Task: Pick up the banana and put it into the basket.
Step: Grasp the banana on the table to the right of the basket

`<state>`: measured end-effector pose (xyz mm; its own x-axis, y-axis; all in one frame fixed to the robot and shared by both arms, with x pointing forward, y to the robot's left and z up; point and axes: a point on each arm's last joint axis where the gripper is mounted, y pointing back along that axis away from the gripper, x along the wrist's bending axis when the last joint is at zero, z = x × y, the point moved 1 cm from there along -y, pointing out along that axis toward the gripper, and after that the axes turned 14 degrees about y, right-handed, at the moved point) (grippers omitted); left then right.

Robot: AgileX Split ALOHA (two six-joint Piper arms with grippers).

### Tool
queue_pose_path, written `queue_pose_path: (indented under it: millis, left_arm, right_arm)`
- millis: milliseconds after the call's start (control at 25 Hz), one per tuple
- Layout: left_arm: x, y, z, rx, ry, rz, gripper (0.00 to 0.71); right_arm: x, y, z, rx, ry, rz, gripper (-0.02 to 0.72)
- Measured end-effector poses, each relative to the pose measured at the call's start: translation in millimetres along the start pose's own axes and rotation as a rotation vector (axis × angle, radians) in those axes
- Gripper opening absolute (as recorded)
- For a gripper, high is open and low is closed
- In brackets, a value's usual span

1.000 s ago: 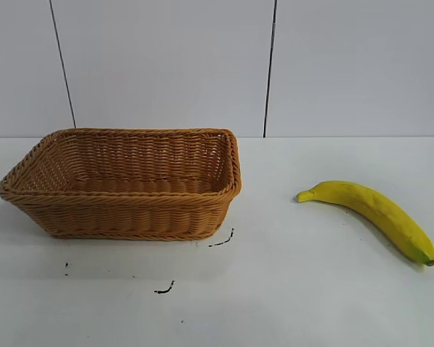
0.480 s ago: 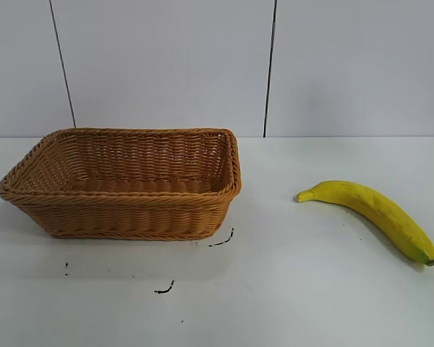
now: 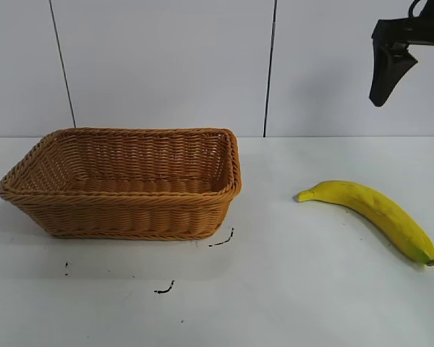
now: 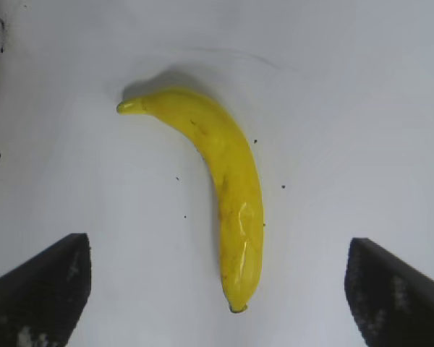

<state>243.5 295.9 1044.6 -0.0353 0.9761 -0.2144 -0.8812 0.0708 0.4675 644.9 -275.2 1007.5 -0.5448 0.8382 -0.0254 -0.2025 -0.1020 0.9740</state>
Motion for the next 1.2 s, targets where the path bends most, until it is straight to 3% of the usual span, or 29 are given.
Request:
queue_pose_path:
  millis: [400,600,1200]
  left_arm:
    - [0.0,0,0,0.0,0.0,0.0,0.695]
    - [0.0,0,0,0.0,0.0,0.0,0.695]
    - [0.0,0,0,0.0,0.0,0.0,0.695]
  right_arm:
    - [20,-5,11,0.011,0.134,0.009,0.676]
    - [11,-28,7,0.095,0.116,-0.039,0.676]
    - [2,-116,9,0.135,0.09,-0.011,0.676]
